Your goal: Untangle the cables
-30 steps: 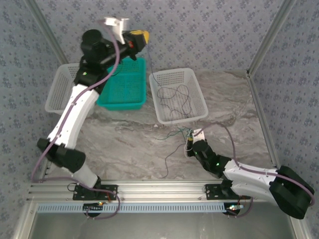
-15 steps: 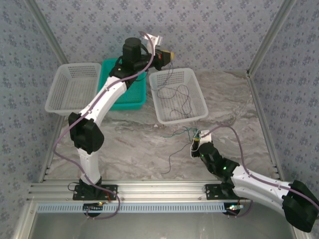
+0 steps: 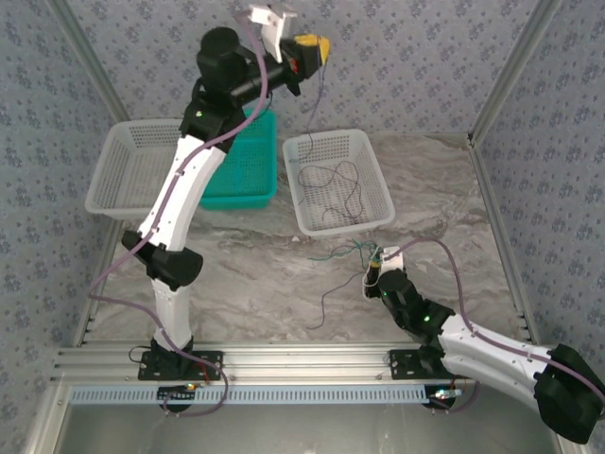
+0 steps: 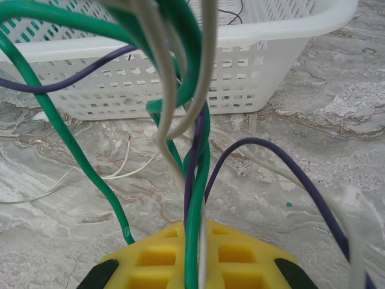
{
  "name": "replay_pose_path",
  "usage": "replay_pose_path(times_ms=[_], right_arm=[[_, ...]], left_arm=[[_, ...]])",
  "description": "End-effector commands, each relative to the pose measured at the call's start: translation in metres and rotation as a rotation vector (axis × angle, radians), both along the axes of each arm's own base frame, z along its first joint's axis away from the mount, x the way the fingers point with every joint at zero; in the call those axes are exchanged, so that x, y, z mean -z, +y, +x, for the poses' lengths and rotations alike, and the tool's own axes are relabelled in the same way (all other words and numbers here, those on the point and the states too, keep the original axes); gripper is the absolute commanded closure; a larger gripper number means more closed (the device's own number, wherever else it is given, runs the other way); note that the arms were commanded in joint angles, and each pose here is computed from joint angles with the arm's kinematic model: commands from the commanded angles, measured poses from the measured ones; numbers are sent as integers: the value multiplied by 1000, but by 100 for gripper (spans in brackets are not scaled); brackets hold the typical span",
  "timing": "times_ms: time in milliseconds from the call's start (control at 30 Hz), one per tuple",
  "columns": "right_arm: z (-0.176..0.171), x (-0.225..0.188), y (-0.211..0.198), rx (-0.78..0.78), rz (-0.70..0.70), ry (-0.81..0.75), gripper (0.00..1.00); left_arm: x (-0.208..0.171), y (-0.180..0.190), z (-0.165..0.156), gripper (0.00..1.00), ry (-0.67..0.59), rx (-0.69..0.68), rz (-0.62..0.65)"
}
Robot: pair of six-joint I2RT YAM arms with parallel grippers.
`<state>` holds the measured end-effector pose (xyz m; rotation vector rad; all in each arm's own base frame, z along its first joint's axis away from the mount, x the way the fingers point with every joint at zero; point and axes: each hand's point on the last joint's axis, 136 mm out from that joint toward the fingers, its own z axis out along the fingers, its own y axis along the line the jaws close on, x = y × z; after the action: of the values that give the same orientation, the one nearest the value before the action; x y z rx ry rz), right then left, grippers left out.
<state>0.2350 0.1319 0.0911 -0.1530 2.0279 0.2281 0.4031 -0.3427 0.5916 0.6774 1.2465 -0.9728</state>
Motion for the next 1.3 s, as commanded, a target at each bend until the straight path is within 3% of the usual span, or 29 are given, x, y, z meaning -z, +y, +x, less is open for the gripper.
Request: replay_pose_path(times_ms=[0,200,467,633,733,800,867,900,1033,1167,1267], right_arm=[[1,0,-4,25,26,-1,100],[0,-4,-4,23,28,-4,100],[-4,-9,-10,29,51,-22,100],[-3,-11,-10,28,56,-26,100],[-3,-12,-9,26,57,-25,100],[-3,-12,-9,25,57,-25,100],[-3,-13,-9,25,59,-25,100],[-2,-13,-9,25,60,-25,100],[-2,-14,-10,28,61,-27,100],[-2,-16,-10,22,45,-21,100],[-1,-17,-9,18,43,-24,100]], left_arm=[[13,-18,10,100,-2,15,24],[43,-34,44,100,27,-28,32],[179,-57,103,100,287,-111,252],[268,-66,115,100,459,-174,412],[297,-64,119,98,496,-241,488],[304,-63,118,78,514,-243,505],[300,-63,114,42,511,-234,509],[296,-62,113,36,507,-234,507],[267,-50,104,30,469,-261,502],[230,-42,85,17,405,-230,501],[225,-33,72,10,404,-214,541]])
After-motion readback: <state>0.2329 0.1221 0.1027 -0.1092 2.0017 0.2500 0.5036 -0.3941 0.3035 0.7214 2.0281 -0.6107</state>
